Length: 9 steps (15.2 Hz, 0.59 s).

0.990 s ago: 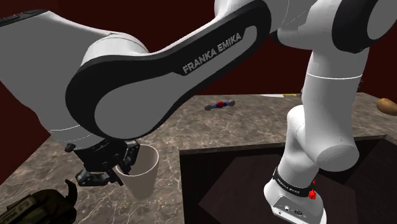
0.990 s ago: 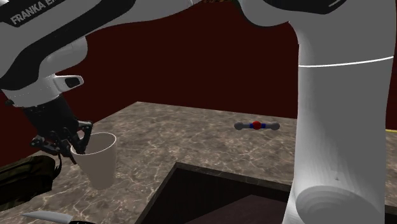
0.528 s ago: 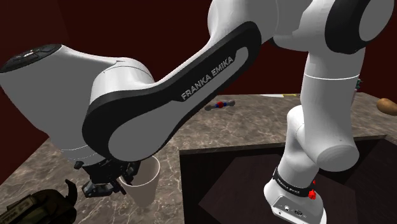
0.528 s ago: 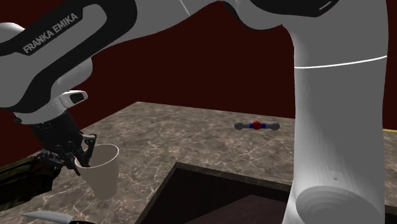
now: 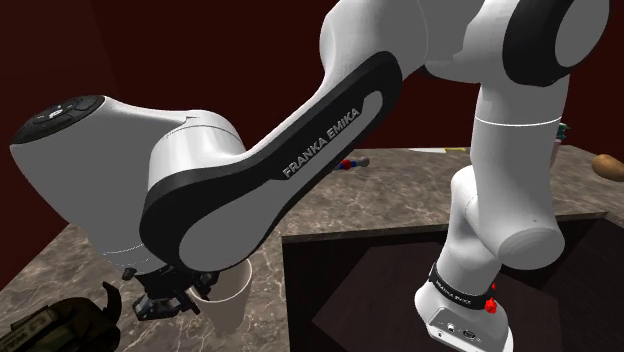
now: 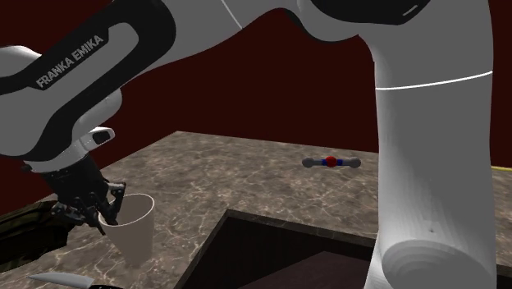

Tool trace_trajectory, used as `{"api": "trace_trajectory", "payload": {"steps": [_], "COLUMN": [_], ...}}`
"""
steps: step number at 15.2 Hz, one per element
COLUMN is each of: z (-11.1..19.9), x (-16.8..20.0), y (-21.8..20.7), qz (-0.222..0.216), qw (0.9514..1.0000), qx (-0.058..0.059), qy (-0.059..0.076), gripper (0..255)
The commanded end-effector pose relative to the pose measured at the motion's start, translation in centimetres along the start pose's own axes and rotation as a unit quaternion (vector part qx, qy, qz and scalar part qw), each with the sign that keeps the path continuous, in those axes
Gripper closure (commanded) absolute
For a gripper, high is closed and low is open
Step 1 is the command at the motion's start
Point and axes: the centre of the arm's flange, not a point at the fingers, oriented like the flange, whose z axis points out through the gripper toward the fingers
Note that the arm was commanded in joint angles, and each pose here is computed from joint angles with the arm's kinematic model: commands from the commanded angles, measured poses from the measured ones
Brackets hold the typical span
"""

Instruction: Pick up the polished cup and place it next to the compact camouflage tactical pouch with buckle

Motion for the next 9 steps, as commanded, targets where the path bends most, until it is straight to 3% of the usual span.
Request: {"api": "trace_trajectory", "payload": {"steps": [1, 3, 4, 9], "z": [0.0, 0.0, 0.0, 0.0], "x": [0.0, 0.0, 0.0, 0.0], "y": [-0.01, -0.01, -0.01, -0.01], "qz": [0.0, 0.0, 0.0, 0.0], "qw": [1.0, 1.0, 1.0, 1.0], "qx": [0.0, 0.0, 0.0, 0.0], "qy": [0.0, 0.0, 0.0, 0.0], "gripper": [255, 255, 0, 0]}}
